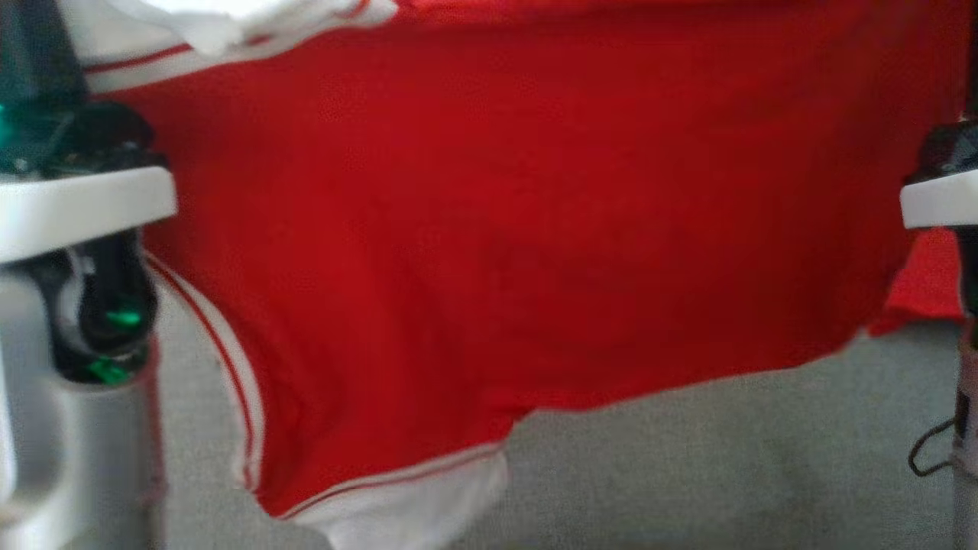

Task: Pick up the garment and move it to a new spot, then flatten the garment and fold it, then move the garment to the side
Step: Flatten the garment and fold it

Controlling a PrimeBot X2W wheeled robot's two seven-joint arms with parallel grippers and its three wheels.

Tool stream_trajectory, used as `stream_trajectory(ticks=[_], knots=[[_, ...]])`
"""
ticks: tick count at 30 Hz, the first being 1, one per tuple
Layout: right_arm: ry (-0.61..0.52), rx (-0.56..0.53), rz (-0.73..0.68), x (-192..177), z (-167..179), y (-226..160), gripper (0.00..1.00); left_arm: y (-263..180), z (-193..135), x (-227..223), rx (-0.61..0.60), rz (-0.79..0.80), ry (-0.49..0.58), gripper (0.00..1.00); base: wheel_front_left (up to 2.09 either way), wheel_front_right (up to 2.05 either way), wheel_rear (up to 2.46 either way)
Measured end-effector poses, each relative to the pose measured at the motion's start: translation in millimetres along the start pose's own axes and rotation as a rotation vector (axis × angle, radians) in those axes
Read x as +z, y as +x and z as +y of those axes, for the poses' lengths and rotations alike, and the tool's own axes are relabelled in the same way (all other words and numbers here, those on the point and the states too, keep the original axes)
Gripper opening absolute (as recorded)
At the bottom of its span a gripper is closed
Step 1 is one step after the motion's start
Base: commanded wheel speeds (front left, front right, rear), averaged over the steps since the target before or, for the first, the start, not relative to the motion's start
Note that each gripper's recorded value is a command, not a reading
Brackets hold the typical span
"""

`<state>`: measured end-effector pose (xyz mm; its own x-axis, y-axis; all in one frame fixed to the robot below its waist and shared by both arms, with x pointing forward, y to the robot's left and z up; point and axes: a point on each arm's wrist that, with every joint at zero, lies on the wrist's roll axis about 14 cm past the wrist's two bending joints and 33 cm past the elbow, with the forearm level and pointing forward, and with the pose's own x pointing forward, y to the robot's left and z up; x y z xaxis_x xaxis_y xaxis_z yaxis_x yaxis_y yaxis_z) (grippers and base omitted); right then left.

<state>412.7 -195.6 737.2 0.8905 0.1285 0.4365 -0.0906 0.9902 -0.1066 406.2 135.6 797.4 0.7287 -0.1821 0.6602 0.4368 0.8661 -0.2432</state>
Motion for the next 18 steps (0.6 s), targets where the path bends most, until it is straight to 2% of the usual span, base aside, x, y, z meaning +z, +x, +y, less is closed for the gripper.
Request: stream_trajectory(ticks=[4,10,11,14,18], knots=[[0.071,0.033,0.098,-37.3,4.6,25.1,0.0,17.6,31.1,-40.1,0.013,0.109,0.044,0.0,0.0,0.0,0.0],[-0.031,0.105,0.123,-72.9,6.9,113.1,0.0,73.1,88.7,-116.9,0.065,0.229,0.104,0.0,0.0,0.0,0.0],[-0.031,0.105,0.123,-72.9,6.9,113.1,0.0,73.1,88.7,-116.9,0.065,0.229,0.104,0.0,0.0,0.0,0.0],[-0.085,0.125,0.148,-103.8,9.9,156.7,0.0,104.8,117.5,-137.5,0.093,0.222,0.173,0.0,0.0,0.0,0.0],[-0.097,0.102,0.112,-128.4,8.6,201.6,0.0,140.1,146.1,-144.2,0.129,0.169,0.229,0.0,0.0,0.0,0.0]])
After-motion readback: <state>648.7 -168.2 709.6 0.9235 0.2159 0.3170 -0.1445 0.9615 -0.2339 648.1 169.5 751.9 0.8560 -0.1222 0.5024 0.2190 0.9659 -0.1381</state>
